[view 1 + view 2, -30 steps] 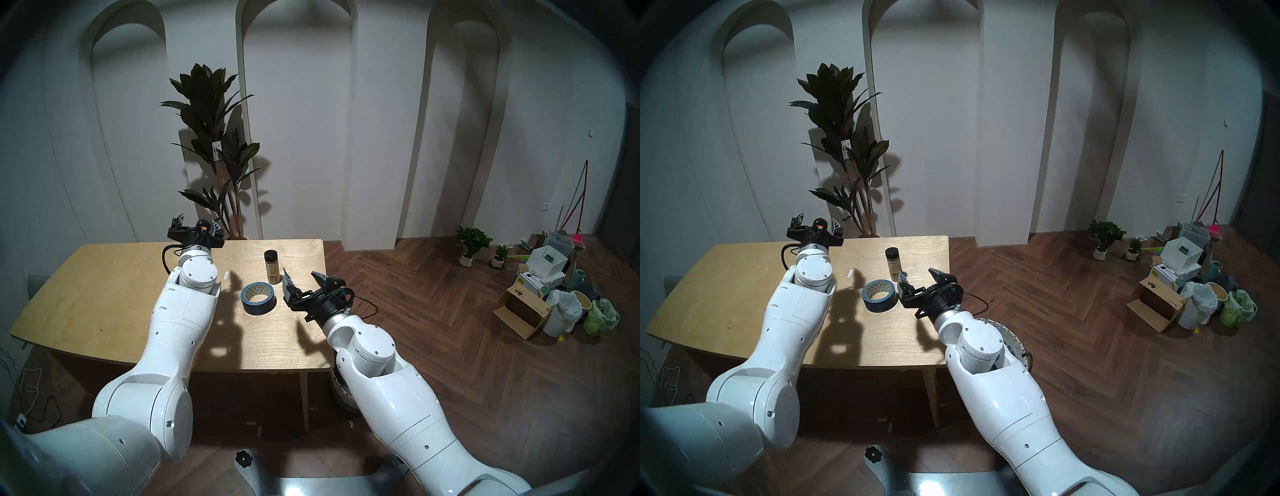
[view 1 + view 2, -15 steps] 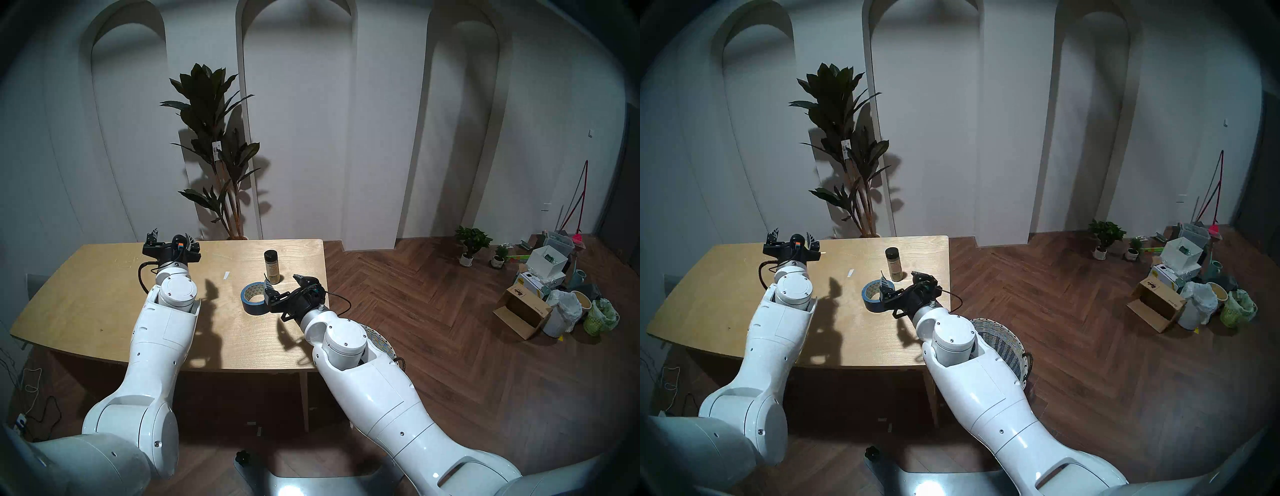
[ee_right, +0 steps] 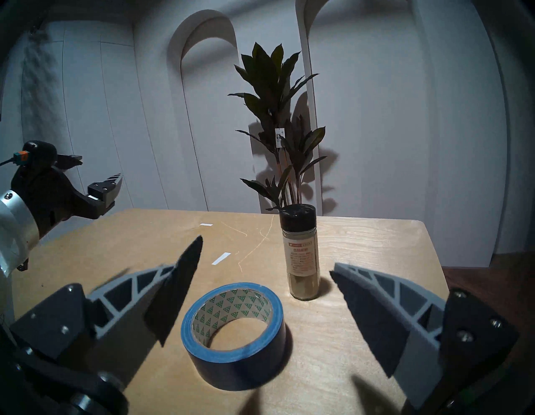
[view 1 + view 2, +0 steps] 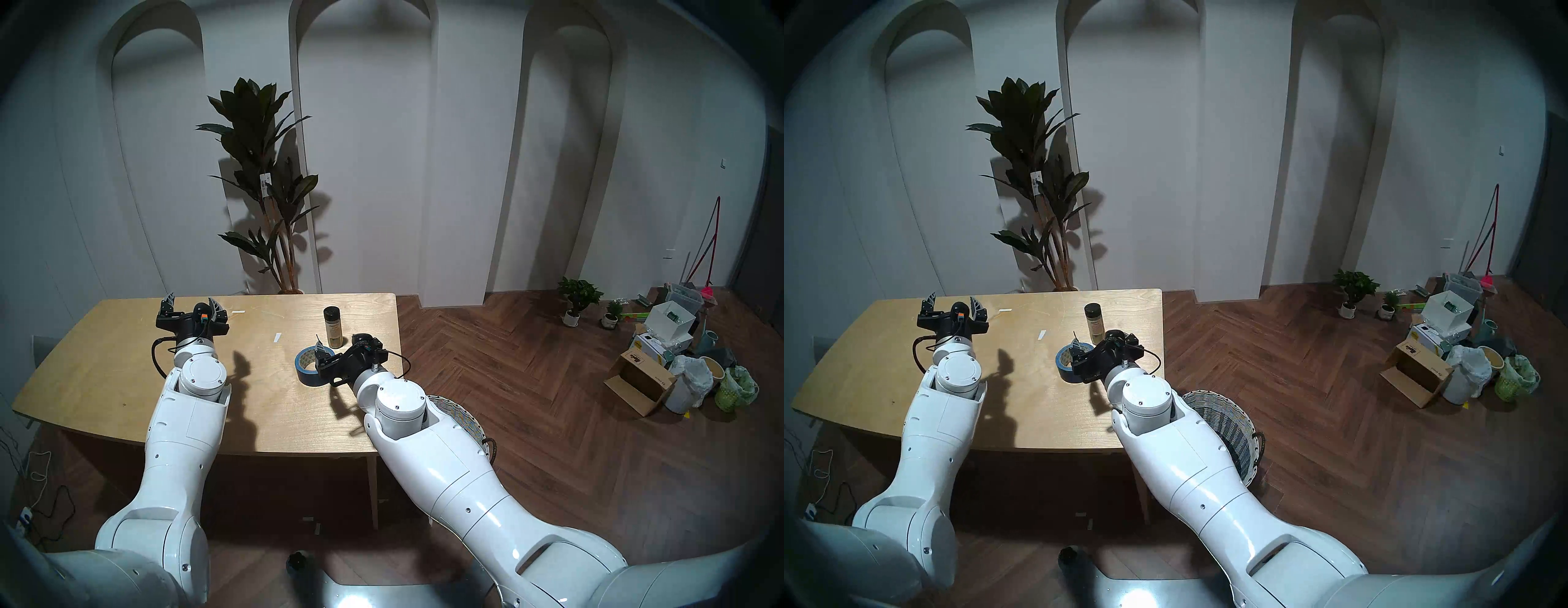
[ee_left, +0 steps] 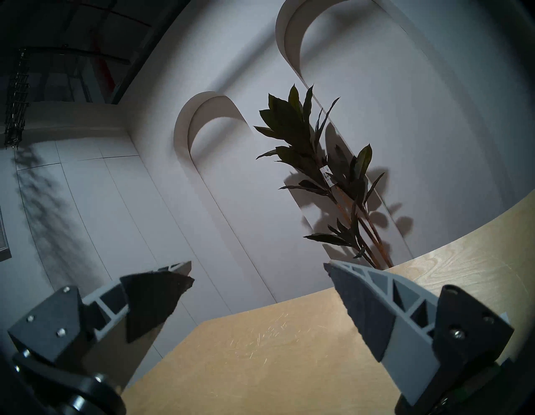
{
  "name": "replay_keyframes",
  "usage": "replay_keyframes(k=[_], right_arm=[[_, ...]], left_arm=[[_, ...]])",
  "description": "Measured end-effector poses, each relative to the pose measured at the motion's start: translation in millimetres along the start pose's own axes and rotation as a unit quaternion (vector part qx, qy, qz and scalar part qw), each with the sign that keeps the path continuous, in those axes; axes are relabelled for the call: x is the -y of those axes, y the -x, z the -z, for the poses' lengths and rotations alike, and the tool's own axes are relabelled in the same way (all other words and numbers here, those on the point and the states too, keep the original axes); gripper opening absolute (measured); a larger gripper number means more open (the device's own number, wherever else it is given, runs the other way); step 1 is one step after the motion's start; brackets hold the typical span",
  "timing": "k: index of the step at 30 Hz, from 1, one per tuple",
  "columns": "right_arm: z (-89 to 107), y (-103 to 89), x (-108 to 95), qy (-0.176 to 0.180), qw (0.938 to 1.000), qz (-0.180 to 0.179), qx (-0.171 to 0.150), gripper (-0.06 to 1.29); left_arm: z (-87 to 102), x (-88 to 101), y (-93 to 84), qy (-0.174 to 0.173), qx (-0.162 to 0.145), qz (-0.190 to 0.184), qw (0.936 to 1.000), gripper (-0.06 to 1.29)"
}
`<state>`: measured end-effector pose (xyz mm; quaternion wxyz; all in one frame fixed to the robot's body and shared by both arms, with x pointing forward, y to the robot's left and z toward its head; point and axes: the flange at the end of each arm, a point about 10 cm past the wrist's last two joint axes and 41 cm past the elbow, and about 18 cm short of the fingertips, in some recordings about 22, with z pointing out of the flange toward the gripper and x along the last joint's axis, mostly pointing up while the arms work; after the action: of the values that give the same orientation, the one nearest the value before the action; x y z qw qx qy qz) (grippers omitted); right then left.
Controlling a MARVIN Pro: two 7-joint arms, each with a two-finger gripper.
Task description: Load the items into the basket from the rear
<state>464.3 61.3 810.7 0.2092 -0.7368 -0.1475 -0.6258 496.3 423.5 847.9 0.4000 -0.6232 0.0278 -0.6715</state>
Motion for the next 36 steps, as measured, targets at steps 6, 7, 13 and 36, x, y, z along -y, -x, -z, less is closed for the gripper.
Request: replay_keyframes(k=[6,7,13,36], right_arm=[[-10.2,3.4,1.6,0.017,0.9996,0.012,0.016,1.25],[-11.6,3.4,1.7,0.019,0.9996,0.013,0.018,1.25],[-22.3,0.8,2.0,0.036,0.9986,0.025,0.028,1.25],[-52.2,-9.7,4.0,0.086,0.9927,0.067,0.052,1.25]], left_arm=[[7.3,7.2,3.8,-0.007,-0.007,-0.004,0.9999,1.25],[8.3,7.9,4.2,-0.008,-0.008,-0.004,0.9999,1.25],[15.9,12.4,5.8,-0.012,-0.016,-0.007,0.9998,1.25],[41.9,22.8,2.9,-0.016,-0.05,-0.014,0.9985,1.25]])
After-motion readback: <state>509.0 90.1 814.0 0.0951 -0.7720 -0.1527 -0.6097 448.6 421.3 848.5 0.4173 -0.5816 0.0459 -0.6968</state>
